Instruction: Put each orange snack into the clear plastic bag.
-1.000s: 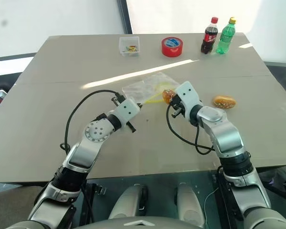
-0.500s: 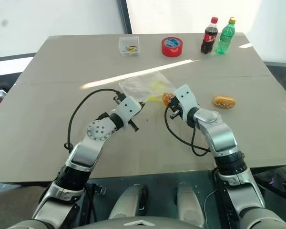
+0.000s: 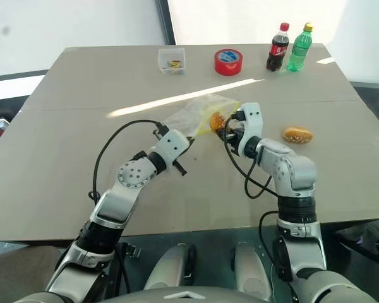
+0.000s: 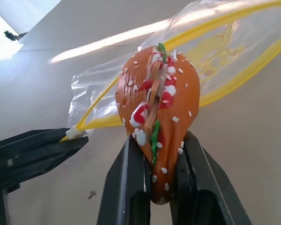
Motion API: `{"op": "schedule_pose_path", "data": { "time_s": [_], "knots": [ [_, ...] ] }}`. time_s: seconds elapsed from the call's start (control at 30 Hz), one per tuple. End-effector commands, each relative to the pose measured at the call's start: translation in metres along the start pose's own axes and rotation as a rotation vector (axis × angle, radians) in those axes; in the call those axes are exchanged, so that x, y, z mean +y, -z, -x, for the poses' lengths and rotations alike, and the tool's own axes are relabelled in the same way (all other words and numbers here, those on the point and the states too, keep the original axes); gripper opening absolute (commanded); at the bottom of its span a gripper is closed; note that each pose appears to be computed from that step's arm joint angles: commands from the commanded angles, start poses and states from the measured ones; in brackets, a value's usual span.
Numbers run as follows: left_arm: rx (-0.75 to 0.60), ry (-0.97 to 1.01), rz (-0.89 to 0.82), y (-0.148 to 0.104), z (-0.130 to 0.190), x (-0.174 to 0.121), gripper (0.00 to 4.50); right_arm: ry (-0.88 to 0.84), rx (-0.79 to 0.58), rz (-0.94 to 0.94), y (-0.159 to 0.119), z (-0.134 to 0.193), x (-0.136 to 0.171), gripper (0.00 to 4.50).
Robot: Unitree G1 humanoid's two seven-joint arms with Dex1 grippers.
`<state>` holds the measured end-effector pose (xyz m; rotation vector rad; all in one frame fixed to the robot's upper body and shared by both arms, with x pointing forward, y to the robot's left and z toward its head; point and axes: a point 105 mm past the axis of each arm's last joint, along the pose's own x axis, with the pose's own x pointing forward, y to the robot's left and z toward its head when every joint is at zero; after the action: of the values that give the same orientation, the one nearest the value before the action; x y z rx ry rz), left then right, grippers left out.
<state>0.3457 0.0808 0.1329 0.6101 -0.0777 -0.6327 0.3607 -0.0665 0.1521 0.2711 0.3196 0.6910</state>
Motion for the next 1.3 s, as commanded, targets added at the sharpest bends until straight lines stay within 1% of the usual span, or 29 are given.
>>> {"op": "schedule_pose_path", "data": {
  "time_s": [0.03,0.13,0.2,0.27,0.33,0.43,0.6,0.7,0.73,0.87,0.93,0.97,1.0,1.03,1.07,1.13,1.3],
  "knots": [
    [-0.142,-0.006,-0.039,-0.031,0.003,0.001,0.0,-0.052,-0.019,-0.053,-0.01,0.003,0.011,0.34],
    [-0.164,-0.008,-0.033,-0.032,0.003,0.0,0.0,-0.045,0.026,-0.128,-0.002,0.005,0.008,0.34],
    [-0.182,0.023,-0.044,-0.034,0.004,-0.006,0.0,-0.027,0.035,-0.187,0.001,0.005,0.002,0.34],
    [-0.191,0.048,-0.053,-0.034,0.005,-0.01,0.0,-0.018,0.038,-0.211,0.001,0.006,-0.001,0.34],
    [-0.197,0.065,-0.061,-0.034,0.006,-0.013,0.0,-0.008,0.043,-0.195,0.0,0.007,-0.003,0.34],
    [-0.2,0.085,-0.072,-0.032,0.007,-0.016,0.0,0.025,0.02,-0.018,-0.009,0.006,-0.008,0.34],
    [-0.205,0.1,-0.077,-0.032,0.007,-0.017,0.0,0.071,-0.024,0.182,-0.019,0.002,-0.014,0.34],
    [-0.213,0.113,-0.076,-0.033,0.007,-0.019,0.0,0.099,-0.033,0.348,-0.023,-0.002,-0.019,0.34],
    [-0.216,0.116,-0.074,-0.034,0.007,-0.02,0.0,0.098,-0.034,0.386,-0.023,-0.004,-0.019,0.34],
    [-0.232,0.128,-0.057,-0.036,0.009,-0.022,0.0,0.106,-0.033,0.429,-0.02,-0.009,-0.021,0.34],
    [-0.226,0.12,-0.051,-0.035,0.009,-0.022,0.0,0.118,-0.005,0.461,-0.016,-0.01,-0.025,1.07],
    [-0.219,0.112,-0.047,-0.034,0.009,-0.02,0.0,0.126,-0.005,0.47,-0.016,-0.009,-0.027,1.32],
    [-0.212,0.103,-0.046,-0.033,0.009,-0.019,0.0,0.139,-0.012,0.47,-0.018,-0.009,-0.029,1.82],
    [-0.206,0.095,-0.043,-0.032,0.009,-0.018,0.0,0.146,-0.021,0.461,-0.02,-0.007,-0.03,2.15],
    [-0.201,0.089,-0.038,-0.031,0.009,-0.017,0.0,0.143,-0.028,0.451,-0.022,-0.005,-0.03,2.58],
    [-0.195,0.073,-0.014,-0.03,0.009,-0.014,0.0,0.092,-0.019,0.436,-0.021,0.002,-0.023,3.32],
    [-0.153,0.042,0.03,-0.024,0.005,-0.011,0.0,-0.072,0.034,0.425,-0.012,0.03,-0.002,3.32]
  ]
}}
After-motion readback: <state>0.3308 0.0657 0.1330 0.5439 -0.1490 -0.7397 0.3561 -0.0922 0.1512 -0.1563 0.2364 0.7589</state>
